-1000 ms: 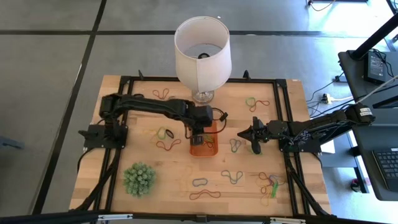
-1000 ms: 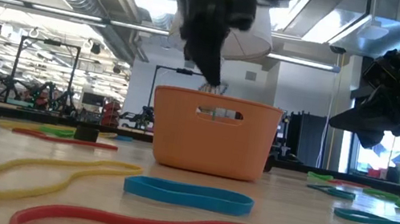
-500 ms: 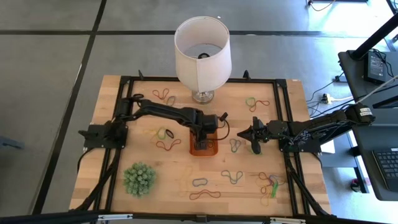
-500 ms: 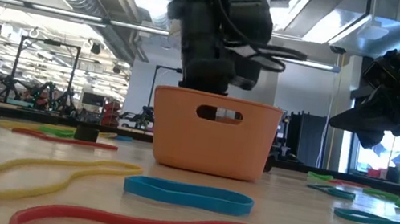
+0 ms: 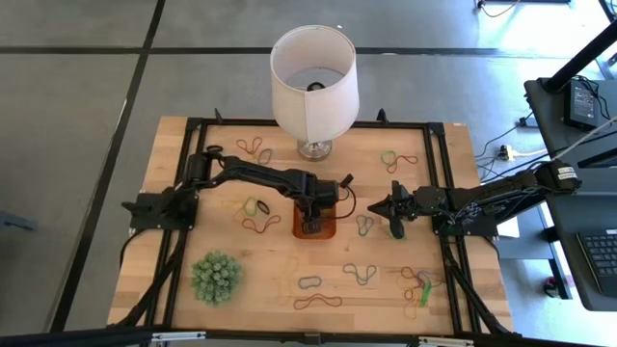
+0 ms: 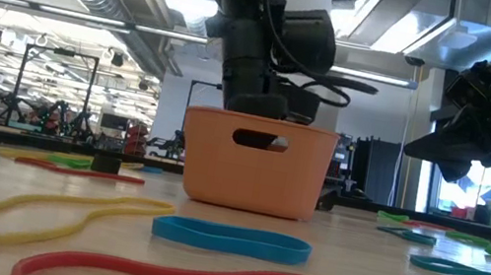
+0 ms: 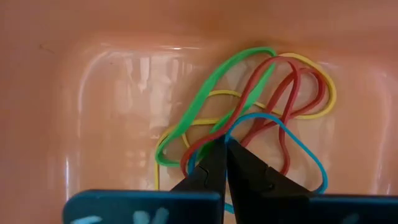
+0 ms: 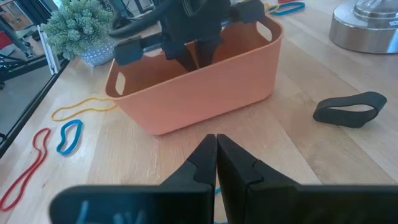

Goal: Pick and place rubber bands into bin
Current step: Put the blue rubber band into the orange bin

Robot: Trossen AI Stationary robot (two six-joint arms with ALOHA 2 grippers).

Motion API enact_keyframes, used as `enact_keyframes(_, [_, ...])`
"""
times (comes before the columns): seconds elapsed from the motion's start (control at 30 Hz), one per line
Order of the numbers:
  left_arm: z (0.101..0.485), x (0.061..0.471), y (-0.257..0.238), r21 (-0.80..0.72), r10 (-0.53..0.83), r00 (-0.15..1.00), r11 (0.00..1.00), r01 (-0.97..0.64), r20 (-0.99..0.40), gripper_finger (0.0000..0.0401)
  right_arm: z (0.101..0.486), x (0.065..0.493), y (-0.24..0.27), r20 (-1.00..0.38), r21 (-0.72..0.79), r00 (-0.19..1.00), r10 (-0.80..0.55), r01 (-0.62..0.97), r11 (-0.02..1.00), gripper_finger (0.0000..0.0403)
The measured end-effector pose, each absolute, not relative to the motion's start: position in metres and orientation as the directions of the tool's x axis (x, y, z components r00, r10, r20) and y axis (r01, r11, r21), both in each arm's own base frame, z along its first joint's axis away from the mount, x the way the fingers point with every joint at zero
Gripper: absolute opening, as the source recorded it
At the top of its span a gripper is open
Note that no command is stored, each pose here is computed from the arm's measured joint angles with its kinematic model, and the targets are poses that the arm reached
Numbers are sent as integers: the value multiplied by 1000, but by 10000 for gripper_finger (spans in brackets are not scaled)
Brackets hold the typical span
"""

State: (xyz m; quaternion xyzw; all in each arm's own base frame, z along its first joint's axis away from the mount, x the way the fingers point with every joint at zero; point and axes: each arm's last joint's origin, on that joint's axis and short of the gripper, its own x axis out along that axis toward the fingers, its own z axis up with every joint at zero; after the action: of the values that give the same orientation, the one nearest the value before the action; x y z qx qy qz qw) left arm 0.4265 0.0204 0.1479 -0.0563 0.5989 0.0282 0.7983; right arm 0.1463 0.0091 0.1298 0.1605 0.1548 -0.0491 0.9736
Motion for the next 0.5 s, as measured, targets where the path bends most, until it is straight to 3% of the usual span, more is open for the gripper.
enact_keyframes(0.2, [148,426,16,-82,-25,278,978,-193,-960,17,130,146,9,-317,297,947,-46,145,944,16])
enact_keyframes(0.5, [148,427,6,-78,-29,278,983,-166,-960,91,130,146,9,-317,297,947,-46,146,944,16])
